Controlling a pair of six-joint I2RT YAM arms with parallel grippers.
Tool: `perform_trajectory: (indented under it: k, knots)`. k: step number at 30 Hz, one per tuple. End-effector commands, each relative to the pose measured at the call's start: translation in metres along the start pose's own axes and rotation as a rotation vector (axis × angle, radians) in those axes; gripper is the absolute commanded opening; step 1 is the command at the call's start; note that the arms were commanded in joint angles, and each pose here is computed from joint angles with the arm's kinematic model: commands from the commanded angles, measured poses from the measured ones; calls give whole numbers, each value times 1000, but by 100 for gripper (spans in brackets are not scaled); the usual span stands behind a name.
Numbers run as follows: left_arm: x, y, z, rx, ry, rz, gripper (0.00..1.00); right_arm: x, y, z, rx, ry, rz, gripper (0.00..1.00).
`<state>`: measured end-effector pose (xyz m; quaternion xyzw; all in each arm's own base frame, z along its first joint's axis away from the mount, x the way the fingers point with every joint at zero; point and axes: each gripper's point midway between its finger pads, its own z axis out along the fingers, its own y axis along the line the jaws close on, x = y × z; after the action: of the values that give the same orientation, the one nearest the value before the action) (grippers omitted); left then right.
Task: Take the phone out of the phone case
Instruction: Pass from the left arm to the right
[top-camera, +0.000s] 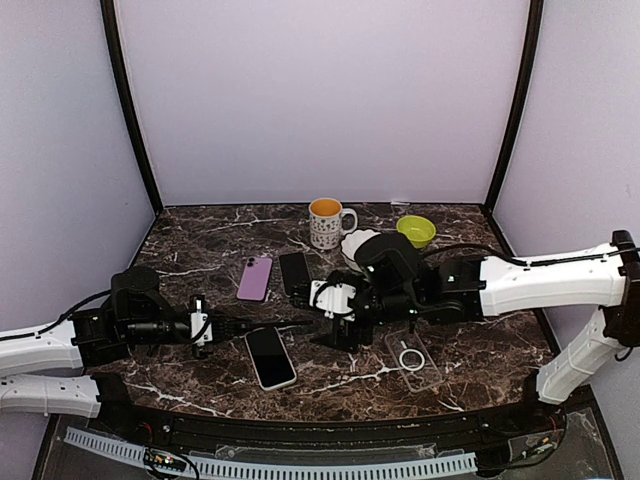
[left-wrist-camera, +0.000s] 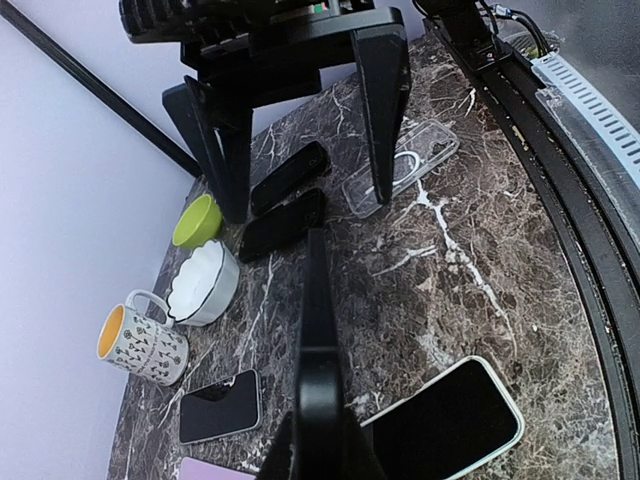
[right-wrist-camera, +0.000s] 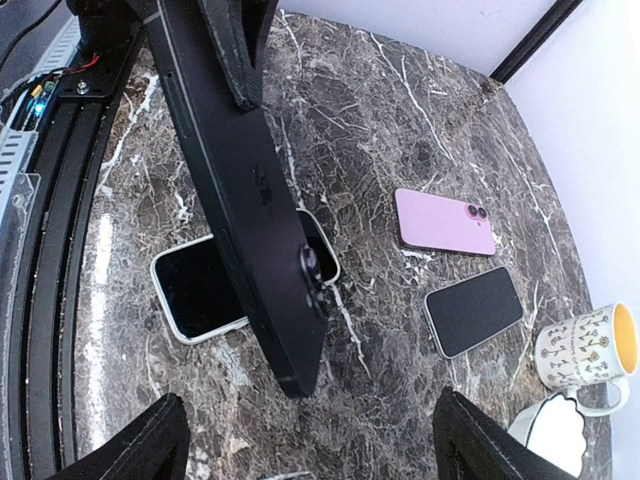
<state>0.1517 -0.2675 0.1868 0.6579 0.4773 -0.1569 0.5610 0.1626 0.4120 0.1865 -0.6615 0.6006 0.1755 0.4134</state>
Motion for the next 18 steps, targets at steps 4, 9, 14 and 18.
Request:
perform_trajectory:
  k: [4, 9, 14, 18]
  knots:
    - [-24, 18, -6, -42, -72, 22, 0, -34, -10, 13, 101, -69, -180, 60]
    - [-25, 18, -6, -42, -74, 24, 0, -29, -7, 22, 114, -45, -222, 42]
    - [-25, 18, -6, -45, -73, 24, 0, -28, -8, 28, 127, -32, -238, 31]
    - [-23, 18, -6, -46, -66, 24, 0, -28, -5, 32, 120, -31, -244, 24]
